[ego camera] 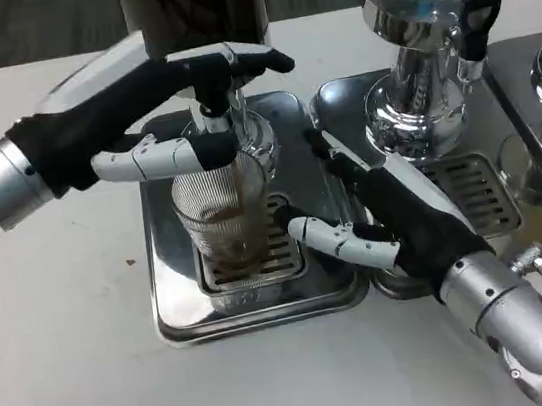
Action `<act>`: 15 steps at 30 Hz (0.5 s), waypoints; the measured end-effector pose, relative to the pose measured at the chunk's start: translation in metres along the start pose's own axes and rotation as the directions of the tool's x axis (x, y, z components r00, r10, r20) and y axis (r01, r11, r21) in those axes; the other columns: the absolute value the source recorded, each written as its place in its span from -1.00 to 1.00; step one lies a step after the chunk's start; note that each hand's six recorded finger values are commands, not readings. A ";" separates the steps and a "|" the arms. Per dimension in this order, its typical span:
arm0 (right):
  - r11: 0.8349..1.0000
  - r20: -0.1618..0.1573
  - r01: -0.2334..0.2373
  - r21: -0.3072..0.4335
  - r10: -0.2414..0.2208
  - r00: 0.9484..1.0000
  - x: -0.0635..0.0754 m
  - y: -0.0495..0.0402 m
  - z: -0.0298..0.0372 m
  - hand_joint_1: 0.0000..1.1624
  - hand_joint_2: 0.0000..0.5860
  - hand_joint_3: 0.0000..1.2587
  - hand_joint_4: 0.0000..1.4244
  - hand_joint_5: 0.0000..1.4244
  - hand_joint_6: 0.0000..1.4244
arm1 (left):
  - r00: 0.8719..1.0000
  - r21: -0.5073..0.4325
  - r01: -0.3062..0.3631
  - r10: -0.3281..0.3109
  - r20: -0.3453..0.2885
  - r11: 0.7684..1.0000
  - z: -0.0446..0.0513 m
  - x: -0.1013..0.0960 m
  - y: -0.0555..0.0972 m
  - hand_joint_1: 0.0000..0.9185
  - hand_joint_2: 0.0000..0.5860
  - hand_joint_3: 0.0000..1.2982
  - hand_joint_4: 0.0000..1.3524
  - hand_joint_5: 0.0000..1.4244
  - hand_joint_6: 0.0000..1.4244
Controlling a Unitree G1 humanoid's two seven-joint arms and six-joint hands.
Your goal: Grasp the cup under the faucet to collect the drink, then remove the cup.
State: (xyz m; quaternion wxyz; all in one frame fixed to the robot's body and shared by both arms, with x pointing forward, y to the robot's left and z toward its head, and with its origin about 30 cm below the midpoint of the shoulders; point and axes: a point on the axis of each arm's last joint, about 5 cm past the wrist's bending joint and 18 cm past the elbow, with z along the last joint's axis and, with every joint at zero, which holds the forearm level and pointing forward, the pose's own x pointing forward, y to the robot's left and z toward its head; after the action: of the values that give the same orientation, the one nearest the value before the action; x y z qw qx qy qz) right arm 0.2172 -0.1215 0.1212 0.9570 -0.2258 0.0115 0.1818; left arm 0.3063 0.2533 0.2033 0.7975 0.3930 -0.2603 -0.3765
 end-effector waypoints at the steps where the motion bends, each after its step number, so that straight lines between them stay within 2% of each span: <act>1: 1.000 0.000 0.000 0.001 0.000 1.000 0.000 0.0000 0.0000 -0.14 -0.13 -1.00 -1.00 -1.00 -1.00 | 1.000 0.001 0.000 0.000 0.000 1.000 0.0000 0.000 0.000 -1.00 -0.81 -0.62 -0.77 -0.77 -0.76; 15: 1.000 0.003 0.000 0.006 0.000 1.000 0.010 -0.0025 0.0017 -0.14 -0.13 -1.00 -1.00 -1.00 -1.00 | 1.000 0.006 -0.003 0.003 -0.002 1.000 0.0002 0.000 0.000 -1.00 -0.81 -0.61 -0.76 -0.77 -0.75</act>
State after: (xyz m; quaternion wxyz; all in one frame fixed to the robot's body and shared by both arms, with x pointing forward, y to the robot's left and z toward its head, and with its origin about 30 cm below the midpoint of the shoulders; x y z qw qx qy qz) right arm 0.2274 -0.1194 0.1228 0.9576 -0.2228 0.0107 0.1823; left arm 0.3062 0.2528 0.2032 0.7972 0.3951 -0.2613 -0.3742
